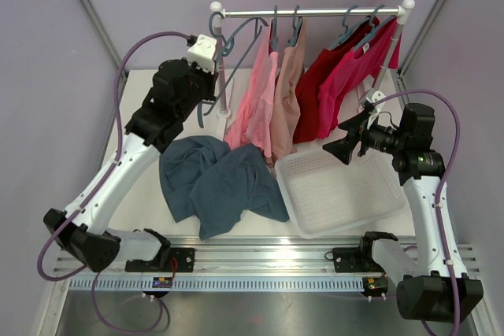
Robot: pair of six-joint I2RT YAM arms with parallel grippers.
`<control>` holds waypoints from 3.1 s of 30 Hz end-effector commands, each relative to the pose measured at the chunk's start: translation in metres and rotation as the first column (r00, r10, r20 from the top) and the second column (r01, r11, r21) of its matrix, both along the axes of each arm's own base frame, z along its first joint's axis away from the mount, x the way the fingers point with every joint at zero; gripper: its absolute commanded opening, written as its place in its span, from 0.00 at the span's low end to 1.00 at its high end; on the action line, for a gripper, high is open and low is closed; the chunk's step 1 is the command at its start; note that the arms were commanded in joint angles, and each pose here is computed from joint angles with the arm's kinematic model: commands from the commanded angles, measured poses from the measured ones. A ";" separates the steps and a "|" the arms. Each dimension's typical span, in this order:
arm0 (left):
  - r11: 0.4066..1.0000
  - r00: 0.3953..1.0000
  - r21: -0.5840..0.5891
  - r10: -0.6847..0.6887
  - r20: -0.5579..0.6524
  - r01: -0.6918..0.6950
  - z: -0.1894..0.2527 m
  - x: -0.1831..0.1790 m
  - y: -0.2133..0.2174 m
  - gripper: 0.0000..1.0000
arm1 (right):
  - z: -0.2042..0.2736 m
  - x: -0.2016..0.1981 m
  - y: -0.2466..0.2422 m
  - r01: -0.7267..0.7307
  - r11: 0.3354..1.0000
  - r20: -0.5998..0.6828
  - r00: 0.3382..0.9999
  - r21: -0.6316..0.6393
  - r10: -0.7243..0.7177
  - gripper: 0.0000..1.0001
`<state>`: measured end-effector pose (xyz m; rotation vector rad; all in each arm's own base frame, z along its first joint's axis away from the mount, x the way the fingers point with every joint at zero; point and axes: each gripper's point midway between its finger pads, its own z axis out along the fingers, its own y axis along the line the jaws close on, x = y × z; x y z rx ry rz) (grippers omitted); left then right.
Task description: Remove the t-shirt from the hanger
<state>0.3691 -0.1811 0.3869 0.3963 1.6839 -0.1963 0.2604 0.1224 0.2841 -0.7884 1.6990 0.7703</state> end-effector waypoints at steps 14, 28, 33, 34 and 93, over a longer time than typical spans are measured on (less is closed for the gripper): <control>1.000 0.997 0.012 0.028 0.074 -0.029 0.032 0.074 -0.036 0.00 | 0.015 -0.006 0.003 -0.024 1.000 0.041 0.999 0.019 0.023 0.99; 0.994 0.995 0.049 0.101 0.015 -0.102 0.001 0.085 -0.025 0.00 | 0.016 -0.008 0.002 -0.024 1.000 0.048 0.999 0.018 0.023 0.99; 0.991 0.993 0.063 0.115 -0.003 -0.115 -0.004 0.085 -0.021 0.00 | 0.016 -0.008 0.002 -0.024 1.000 0.046 0.999 0.018 0.023 1.00; 0.991 0.993 0.064 0.118 -0.007 -0.118 -0.005 0.085 -0.020 0.00 | 0.016 -0.008 0.001 -0.021 1.000 0.049 0.999 0.017 0.020 1.00; 0.910 0.988 -0.387 0.146 -0.042 -0.151 -0.072 -0.208 0.129 0.99 | -0.219 -0.042 0.272 -0.649 0.223 -0.227 0.534 -0.727 0.814 1.00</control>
